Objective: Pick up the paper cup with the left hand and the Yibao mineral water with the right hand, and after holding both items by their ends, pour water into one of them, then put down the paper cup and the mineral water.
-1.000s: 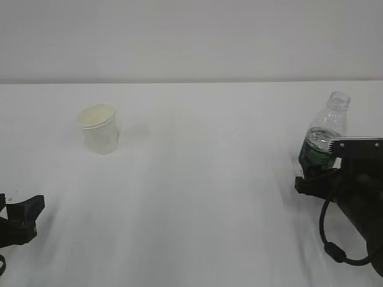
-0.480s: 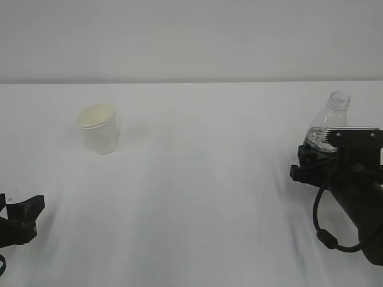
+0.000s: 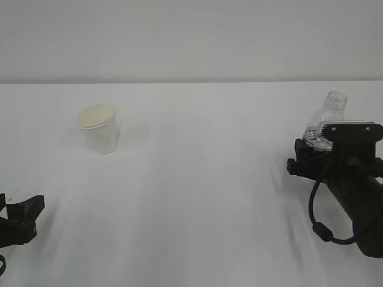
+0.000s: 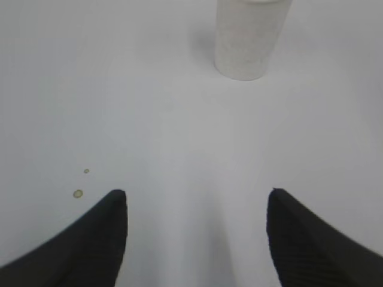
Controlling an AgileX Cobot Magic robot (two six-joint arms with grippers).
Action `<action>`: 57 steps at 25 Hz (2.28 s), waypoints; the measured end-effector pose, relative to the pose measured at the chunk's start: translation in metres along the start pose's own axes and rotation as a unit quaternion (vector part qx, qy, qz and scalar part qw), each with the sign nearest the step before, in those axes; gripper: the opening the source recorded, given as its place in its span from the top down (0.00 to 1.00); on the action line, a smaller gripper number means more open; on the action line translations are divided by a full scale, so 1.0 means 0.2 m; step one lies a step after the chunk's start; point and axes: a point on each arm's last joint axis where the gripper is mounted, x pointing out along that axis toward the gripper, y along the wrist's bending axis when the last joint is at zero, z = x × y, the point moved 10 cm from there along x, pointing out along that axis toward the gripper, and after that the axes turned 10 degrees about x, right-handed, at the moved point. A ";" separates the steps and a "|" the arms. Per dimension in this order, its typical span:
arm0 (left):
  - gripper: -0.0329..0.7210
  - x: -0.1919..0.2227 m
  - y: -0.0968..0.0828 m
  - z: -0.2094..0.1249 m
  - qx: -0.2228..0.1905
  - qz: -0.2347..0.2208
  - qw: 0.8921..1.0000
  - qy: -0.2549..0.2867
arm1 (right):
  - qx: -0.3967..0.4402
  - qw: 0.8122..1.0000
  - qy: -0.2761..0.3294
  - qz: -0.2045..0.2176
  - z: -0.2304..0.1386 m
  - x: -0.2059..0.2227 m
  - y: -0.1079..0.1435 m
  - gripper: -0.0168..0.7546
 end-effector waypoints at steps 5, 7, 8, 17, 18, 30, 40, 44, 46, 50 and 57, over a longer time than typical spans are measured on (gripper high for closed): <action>0.27 0.00 0.00 0.00 0.001 0.000 1.000 0.000 | 0.000 1.000 -0.003 0.001 0.01 0.01 0.01 0.21; 0.27 0.00 0.00 0.00 0.001 0.000 1.000 0.000 | 0.001 1.000 -0.005 0.001 0.02 0.01 0.01 0.21; 0.27 0.00 0.00 0.00 0.001 0.000 1.000 0.000 | 0.001 1.000 -0.006 0.001 0.02 0.01 0.01 0.21; 0.28 0.00 0.00 0.00 0.001 0.000 1.000 0.000 | -0.003 1.000 -0.002 0.002 0.01 0.02 0.01 0.21; 0.28 0.00 0.00 0.00 0.001 0.000 1.000 0.000 | -0.004 1.000 -0.002 0.002 0.01 0.02 0.01 0.21; 0.28 0.00 0.00 0.00 0.001 0.000 1.000 0.000 | -0.006 1.000 0.012 -0.001 -0.01 0.03 0.01 0.21; 0.28 0.00 0.00 0.00 0.001 0.000 1.000 0.000 | -0.012 1.000 0.024 -0.001 -0.03 0.02 0.01 0.21; 0.28 0.00 0.00 0.00 0.001 0.000 1.000 0.000 | -0.016 1.000 0.026 -0.001 -0.04 0.02 0.01 0.21; 0.29 0.00 0.00 0.00 0.001 0.000 1.000 0.000 | -0.019 0.999 0.026 -0.001 -0.04 0.02 0.01 0.21; 0.29 0.00 0.00 0.00 0.001 0.000 1.000 0.000 | -0.023 0.999 0.026 -0.001 -0.04 0.03 0.01 0.21; 0.29 0.00 0.00 0.00 0.001 -0.001 1.000 0.000 | -0.028 0.999 0.026 -0.001 -0.04 0.03 0.01 0.26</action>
